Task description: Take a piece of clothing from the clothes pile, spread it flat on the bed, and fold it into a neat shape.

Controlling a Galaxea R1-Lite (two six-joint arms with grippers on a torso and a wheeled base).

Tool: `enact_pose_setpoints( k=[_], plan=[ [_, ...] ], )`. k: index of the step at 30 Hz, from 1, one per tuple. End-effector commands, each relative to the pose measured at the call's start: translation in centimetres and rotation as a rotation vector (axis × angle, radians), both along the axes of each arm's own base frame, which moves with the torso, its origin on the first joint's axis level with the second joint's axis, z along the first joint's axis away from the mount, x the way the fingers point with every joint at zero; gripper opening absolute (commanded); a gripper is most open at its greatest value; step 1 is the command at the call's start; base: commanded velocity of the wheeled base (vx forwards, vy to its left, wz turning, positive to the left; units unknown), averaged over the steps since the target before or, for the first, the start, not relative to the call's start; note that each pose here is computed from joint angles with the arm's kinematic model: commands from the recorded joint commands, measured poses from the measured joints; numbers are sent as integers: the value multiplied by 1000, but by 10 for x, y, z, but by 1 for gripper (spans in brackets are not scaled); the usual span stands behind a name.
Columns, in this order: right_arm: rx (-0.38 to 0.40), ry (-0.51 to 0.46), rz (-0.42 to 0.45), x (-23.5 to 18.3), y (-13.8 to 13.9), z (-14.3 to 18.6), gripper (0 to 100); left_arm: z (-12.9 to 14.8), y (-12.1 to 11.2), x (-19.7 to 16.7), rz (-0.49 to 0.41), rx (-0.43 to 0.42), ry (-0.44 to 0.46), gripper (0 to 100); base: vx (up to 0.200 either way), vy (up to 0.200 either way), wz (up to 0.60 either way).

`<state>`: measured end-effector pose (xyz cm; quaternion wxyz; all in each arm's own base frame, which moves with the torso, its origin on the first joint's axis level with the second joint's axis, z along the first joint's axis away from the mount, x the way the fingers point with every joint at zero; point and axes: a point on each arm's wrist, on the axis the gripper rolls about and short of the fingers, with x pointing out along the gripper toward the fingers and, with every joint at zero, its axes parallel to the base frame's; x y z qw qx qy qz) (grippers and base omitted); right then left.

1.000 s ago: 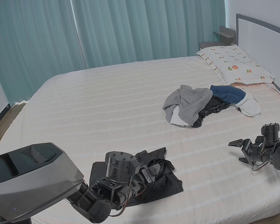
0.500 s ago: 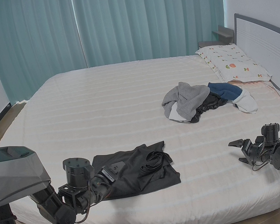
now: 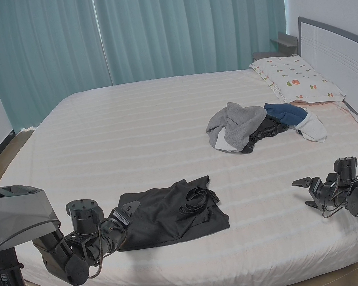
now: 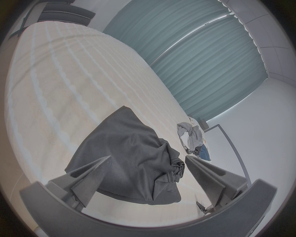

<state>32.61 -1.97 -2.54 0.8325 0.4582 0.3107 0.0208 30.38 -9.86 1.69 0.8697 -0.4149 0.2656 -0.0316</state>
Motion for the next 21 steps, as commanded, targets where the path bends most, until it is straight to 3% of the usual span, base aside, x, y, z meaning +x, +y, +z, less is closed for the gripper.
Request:
enact_pose_setpoints(
  k=[1, 6, 10, 17, 21],
  plan=[
    [-1, -7, 0, 2, 0, 1, 100, -6, 3, 2, 10, 2, 14, 100, 0, 0, 0],
    [-4, -35, 9, 4, 5, 9, 100, -4, 6, 7, 22, -1, 2, 100, 0, 200, 0],
    [-15, -74, 68, 0, 31, 25, 100, -11, 12, 14, 28, -8, 14, 100, 0, 200, 0],
    [-65, -99, 80, -2, 58, 32, 100, -21, 27, 18, 30, -28, 46, 100, 0, 200, 0],
    [-91, -144, 156, -5, 82, 38, 100, -28, 33, 19, 43, -29, 62, 100, 0, 200, 0]
  ],
)
